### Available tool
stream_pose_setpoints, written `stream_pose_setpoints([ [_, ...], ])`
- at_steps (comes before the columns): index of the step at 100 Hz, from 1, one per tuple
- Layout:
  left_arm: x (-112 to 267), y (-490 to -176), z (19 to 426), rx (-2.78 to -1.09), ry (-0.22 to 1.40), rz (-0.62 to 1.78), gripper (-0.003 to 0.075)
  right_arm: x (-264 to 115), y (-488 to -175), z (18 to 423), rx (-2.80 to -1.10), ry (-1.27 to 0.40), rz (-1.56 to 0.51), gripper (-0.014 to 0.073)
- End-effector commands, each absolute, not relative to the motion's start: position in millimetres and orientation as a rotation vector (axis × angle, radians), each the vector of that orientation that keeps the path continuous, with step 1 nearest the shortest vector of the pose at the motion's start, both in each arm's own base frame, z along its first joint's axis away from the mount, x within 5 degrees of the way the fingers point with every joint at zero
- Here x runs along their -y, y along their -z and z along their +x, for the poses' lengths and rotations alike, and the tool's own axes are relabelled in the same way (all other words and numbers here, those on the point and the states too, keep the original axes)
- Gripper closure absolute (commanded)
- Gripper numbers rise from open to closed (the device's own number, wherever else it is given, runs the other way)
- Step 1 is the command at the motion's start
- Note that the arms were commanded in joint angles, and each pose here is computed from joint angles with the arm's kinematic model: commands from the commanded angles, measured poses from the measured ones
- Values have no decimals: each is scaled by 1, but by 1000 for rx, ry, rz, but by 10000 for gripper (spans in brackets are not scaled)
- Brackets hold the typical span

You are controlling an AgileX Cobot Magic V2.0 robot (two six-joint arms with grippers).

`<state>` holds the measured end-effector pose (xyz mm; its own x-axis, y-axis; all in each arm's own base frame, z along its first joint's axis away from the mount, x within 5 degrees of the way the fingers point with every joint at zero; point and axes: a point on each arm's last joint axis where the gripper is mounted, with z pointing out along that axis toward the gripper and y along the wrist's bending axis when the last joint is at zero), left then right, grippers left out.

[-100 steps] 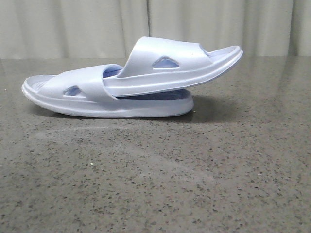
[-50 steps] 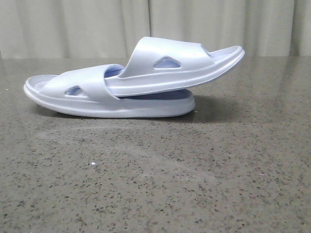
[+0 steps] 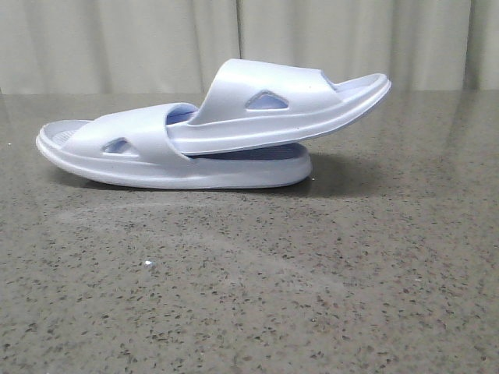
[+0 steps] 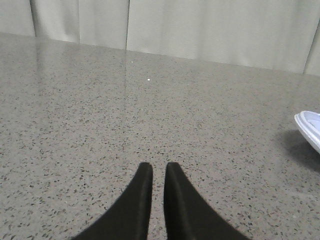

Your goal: Insert blue slippers together front up

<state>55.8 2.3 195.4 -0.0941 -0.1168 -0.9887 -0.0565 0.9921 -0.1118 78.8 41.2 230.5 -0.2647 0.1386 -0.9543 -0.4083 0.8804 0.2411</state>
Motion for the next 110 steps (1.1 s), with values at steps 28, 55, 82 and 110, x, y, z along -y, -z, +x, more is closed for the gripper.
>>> stream_pose_setpoints([
  [28, -3, -200, 56, -1591, 51, -133, 705, -41, -240, 80, -1740, -531, -186, 674],
  [55, -3, -200, 56, -1591, 51, -133, 705, -41, -240, 80, -1740, -531, -186, 674],
  [82, -3, -200, 56, -1591, 51, -133, 705, -41, -240, 80, -1740, -531, -186, 674],
  [110, -3, -200, 56, -1591, 51, -133, 705, -21, -245, 88, -1660, -264, -101, 674],
])
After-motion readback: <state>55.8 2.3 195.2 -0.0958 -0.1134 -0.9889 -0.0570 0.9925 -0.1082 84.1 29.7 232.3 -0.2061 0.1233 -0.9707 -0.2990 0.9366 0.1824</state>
